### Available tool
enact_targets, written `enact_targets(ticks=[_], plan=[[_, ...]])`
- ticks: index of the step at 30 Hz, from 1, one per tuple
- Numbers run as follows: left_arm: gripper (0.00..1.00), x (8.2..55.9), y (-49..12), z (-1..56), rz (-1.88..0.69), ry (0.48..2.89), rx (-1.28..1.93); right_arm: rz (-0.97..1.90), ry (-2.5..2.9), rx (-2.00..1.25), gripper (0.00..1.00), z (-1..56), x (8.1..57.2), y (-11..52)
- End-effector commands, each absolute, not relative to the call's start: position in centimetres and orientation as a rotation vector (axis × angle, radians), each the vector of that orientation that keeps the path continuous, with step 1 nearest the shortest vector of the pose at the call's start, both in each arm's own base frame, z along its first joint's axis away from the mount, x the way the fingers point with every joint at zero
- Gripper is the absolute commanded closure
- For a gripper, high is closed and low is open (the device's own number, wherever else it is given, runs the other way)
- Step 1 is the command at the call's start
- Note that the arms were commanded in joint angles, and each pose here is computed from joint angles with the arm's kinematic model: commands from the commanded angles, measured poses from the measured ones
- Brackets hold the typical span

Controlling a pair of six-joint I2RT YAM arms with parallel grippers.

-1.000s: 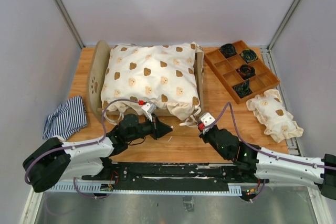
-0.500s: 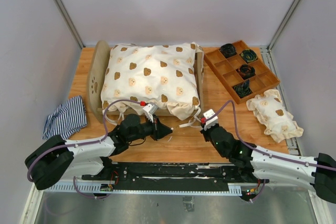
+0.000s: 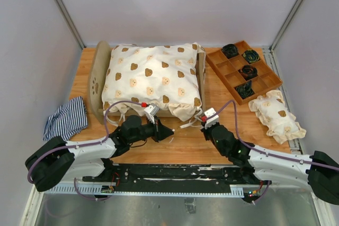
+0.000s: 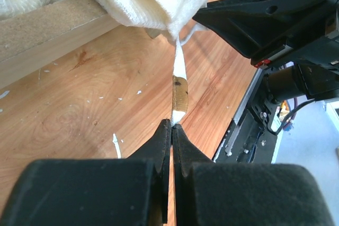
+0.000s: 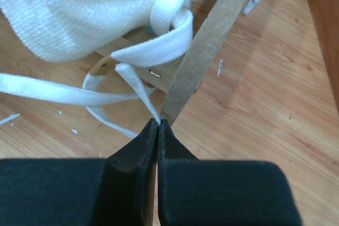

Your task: Set up the pet bed

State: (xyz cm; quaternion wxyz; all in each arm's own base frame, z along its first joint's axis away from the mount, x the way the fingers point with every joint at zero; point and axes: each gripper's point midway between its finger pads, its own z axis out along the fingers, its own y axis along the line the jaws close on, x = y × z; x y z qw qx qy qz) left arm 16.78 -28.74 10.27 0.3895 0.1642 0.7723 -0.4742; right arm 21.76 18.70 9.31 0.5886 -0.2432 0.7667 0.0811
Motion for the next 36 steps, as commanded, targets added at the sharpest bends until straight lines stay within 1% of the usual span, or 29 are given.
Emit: enact_targets(ticks=[1,12,15,17,23,27,30,36], plan=[[1.0,16.9,-28.5,10.6,-1.21,1.935,0.412,0.199,1.83,-0.438,1.0,8.8,22.1,18.0],[1.0,16.9,-28.4,10.5,-1.205,1.932,0.407,0.193,1.864,-0.362,1.0,8.6,22.2,17.6],[1.0,16.8,-28.4,10.4,-1.206,1.934,0.408,0.213,1.829,-0.404,1.0,8.7,22.4,18.3],[1.0,16.8,-28.4,10.4,-1.208,1.934,0.409,0.233,1.758,-0.504,1.0,9.1,22.4,19.4],[1.0,16.7,-28.5,10.3,-1.218,1.938,0.41,0.171,1.534,-0.667,1.0,10.9,23.1,20.0],[1.0,16.7,-28.6,10.3,-1.223,1.939,0.408,0.206,1.441,-0.752,1.0,11.7,23.2,21.6],[1.0,16.6,-28.6,10.2,-1.231,1.945,0.407,0.206,1.374,-0.724,1.0,13.0,23.6,21.9],[1.0,16.4,-28.4,9.7,-1.227,1.957,0.406,0.201,1.348,-0.714,1.0,13.5,23.6,21.7]])
